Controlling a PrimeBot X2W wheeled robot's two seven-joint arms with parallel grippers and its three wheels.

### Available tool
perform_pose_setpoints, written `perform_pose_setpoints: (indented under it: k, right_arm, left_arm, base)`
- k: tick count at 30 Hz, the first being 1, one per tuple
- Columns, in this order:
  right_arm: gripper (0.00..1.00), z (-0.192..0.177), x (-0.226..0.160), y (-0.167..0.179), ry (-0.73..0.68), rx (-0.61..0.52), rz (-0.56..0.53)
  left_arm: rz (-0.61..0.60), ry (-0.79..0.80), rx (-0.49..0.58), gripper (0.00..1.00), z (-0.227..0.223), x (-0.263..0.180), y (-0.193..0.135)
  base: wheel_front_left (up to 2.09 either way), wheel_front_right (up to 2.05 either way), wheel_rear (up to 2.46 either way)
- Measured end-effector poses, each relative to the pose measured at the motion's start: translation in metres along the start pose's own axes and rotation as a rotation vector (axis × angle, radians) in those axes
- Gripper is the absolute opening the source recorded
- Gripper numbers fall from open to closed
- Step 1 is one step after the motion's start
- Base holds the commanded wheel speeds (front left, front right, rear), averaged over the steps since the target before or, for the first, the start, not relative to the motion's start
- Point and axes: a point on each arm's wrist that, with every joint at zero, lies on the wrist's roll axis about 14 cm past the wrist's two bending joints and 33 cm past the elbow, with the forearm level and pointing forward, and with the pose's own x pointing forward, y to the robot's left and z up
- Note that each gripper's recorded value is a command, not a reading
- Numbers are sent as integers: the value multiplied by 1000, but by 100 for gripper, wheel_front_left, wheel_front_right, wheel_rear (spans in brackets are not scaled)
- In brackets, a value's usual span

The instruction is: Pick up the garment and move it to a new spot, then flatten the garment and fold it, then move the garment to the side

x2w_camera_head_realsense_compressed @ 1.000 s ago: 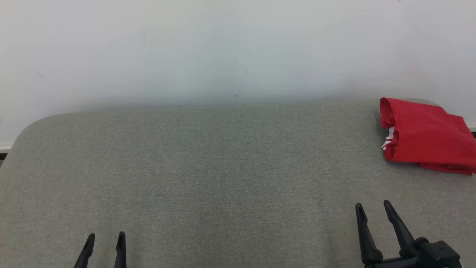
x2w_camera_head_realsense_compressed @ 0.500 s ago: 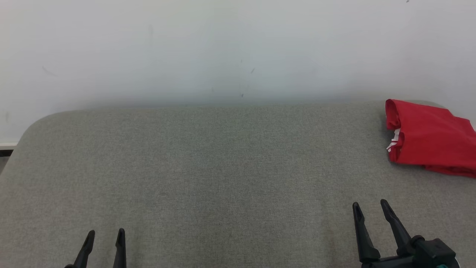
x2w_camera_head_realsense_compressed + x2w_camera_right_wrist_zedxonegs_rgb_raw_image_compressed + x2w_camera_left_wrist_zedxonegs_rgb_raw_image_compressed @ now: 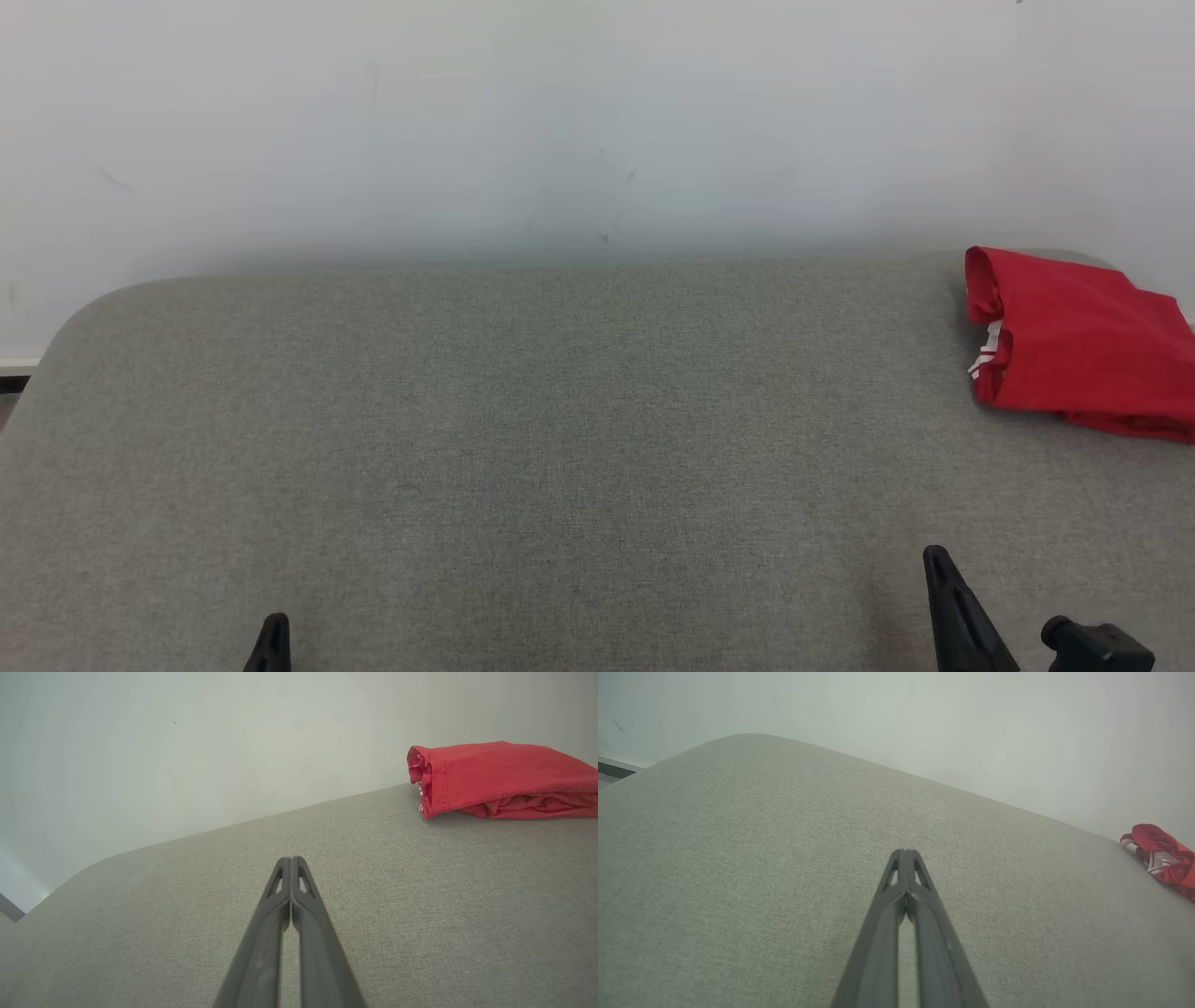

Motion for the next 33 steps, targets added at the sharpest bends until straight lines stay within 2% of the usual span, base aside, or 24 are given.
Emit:
perform_pose_setpoints:
  k: [19,33]
  right_arm:
    - [0,7,9,-16,-9,310,-79]
    - [0,10,15,-23,-20,491,-110]
  left_arm:
    - [43,2,-312,0,5,13,2]
    - [54,8,-493,0,7,21,1]
  base:
    - [0,0,0]
    - [0,0,0]
